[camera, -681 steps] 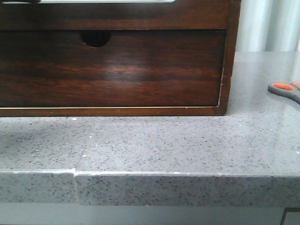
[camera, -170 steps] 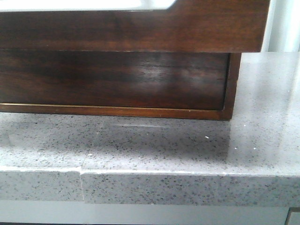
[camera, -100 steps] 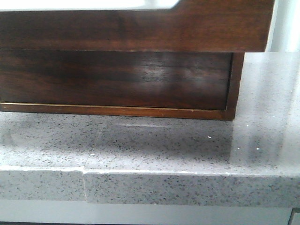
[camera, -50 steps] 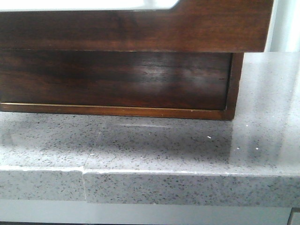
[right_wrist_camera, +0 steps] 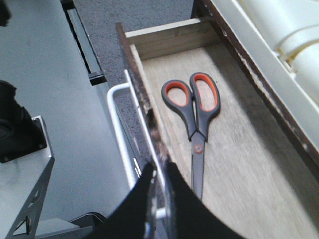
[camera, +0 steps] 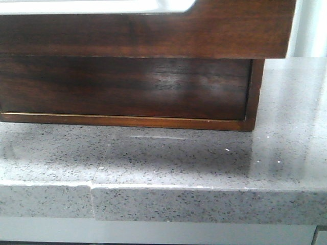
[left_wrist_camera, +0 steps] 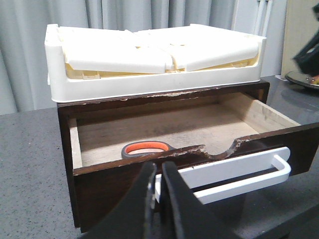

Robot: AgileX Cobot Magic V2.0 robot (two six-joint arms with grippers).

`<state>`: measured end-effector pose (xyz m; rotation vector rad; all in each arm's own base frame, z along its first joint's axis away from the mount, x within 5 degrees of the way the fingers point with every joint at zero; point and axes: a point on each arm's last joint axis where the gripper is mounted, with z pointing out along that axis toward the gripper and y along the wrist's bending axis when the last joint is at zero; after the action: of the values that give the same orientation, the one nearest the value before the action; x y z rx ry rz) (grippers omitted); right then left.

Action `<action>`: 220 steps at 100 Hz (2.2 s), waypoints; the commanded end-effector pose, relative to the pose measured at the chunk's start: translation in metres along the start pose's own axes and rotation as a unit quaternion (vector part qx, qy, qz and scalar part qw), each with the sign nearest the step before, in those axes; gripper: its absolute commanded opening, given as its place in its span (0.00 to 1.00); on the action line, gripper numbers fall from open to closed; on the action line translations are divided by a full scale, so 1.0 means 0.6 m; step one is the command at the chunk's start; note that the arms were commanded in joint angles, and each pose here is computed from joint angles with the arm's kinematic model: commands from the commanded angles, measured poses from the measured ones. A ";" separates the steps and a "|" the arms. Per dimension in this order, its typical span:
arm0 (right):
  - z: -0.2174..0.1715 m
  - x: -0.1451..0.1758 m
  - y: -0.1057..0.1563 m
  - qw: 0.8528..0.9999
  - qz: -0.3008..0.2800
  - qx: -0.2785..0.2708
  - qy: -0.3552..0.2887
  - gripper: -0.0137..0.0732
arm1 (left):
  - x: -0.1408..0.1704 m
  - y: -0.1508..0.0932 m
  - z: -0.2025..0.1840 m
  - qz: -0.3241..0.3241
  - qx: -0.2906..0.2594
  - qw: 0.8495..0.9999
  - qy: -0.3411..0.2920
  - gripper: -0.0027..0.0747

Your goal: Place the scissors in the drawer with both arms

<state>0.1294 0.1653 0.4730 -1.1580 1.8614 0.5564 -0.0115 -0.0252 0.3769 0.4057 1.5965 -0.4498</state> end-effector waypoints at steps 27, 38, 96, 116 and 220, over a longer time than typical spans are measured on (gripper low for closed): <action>-0.137 0.226 0.044 0.976 -0.007 0.106 -0.188 0.11 | 0.008 0.009 0.019 -0.014 -0.009 1.000 -0.008 0.01; -0.138 0.289 0.050 0.973 -0.006 0.127 -0.191 0.11 | 0.011 0.010 0.021 -0.016 -0.010 1.000 -0.010 0.01; -0.165 0.333 0.058 0.957 -0.031 0.159 -0.239 0.11 | 0.011 0.011 0.022 -0.014 -0.012 1.000 -0.010 0.01; -0.165 0.333 0.058 0.957 -0.031 0.159 -0.239 0.11 | 0.014 0.010 0.026 -0.026 -0.007 1.000 -0.013 0.01; -0.165 0.333 0.058 0.958 -0.031 0.159 -0.238 0.11 | 0.308 0.094 0.095 -0.028 -0.195 0.980 0.033 0.01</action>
<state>0.0138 0.0093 0.3431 -0.8229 1.5074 0.4284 0.0538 -0.0077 0.1889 0.0828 1.7611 -0.1429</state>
